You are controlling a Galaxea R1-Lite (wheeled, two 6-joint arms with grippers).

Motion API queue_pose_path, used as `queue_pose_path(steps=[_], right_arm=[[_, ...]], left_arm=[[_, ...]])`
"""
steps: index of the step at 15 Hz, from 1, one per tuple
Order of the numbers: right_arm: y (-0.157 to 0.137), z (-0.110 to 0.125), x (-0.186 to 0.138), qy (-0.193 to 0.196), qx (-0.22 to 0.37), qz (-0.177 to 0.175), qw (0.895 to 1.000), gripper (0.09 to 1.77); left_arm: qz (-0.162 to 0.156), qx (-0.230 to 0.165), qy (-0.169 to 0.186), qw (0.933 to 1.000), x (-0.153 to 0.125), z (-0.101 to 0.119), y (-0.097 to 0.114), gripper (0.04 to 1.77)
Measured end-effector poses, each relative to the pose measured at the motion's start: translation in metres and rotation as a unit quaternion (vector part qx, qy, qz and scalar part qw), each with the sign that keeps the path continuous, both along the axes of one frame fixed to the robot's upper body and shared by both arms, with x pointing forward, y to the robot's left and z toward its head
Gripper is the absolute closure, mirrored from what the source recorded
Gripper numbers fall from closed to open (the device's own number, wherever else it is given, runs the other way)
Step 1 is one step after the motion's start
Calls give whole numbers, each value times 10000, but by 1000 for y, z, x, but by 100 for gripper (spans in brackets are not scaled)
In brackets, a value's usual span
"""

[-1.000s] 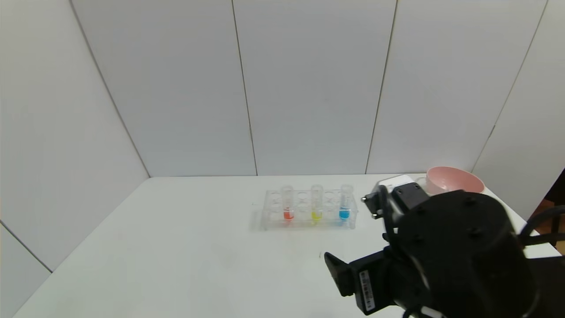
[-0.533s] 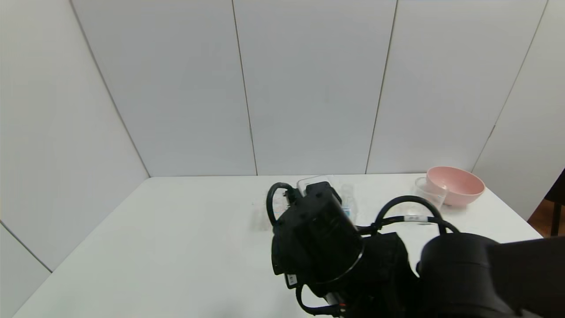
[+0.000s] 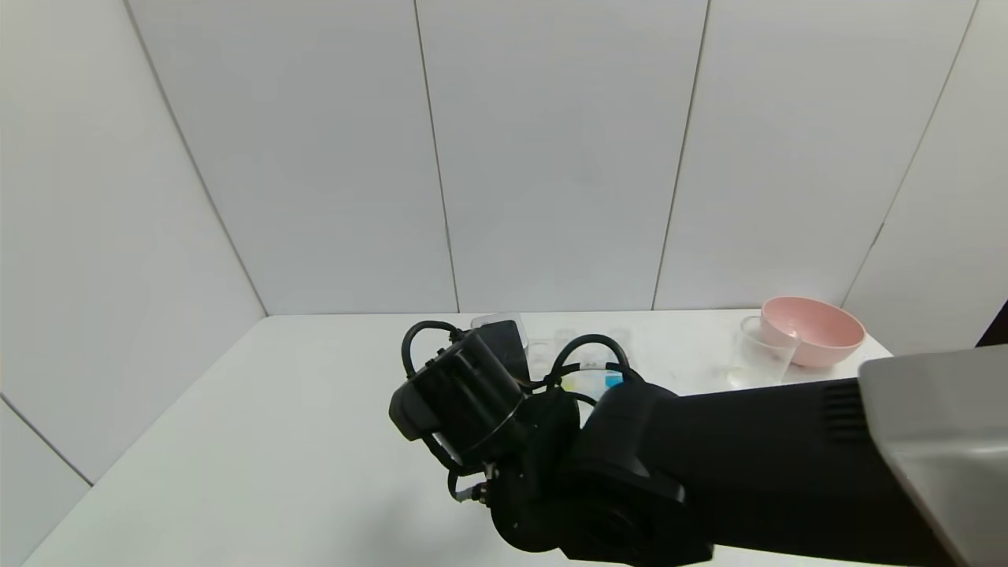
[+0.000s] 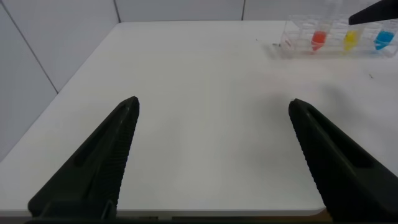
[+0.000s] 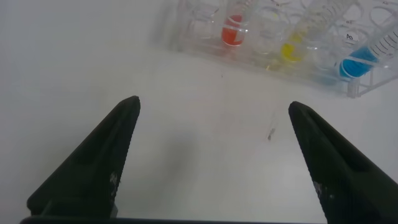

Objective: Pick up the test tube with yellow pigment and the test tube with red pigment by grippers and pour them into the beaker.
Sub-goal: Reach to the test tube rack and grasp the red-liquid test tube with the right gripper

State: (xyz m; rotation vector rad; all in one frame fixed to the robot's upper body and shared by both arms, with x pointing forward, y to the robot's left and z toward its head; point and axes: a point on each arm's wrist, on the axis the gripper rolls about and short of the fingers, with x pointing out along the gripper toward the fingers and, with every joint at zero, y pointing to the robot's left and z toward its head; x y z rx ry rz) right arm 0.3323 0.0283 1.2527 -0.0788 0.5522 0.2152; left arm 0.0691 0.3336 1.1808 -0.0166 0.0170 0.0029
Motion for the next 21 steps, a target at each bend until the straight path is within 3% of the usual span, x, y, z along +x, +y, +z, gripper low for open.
queue_pose_path(steps=[9,18,21], right_arm=[[14,-26,78,-146,82,-597,9981,15],[18,-44,112,-918,167,-567,9940,15],[18,-50,117,-999,140,-582,9932,15]], left_arm=[[0,0,-2,10000,0,0,0,9],[0,2,0,10000,0,0,0,9],[-2,0,0,10000,0,0,0,9]])
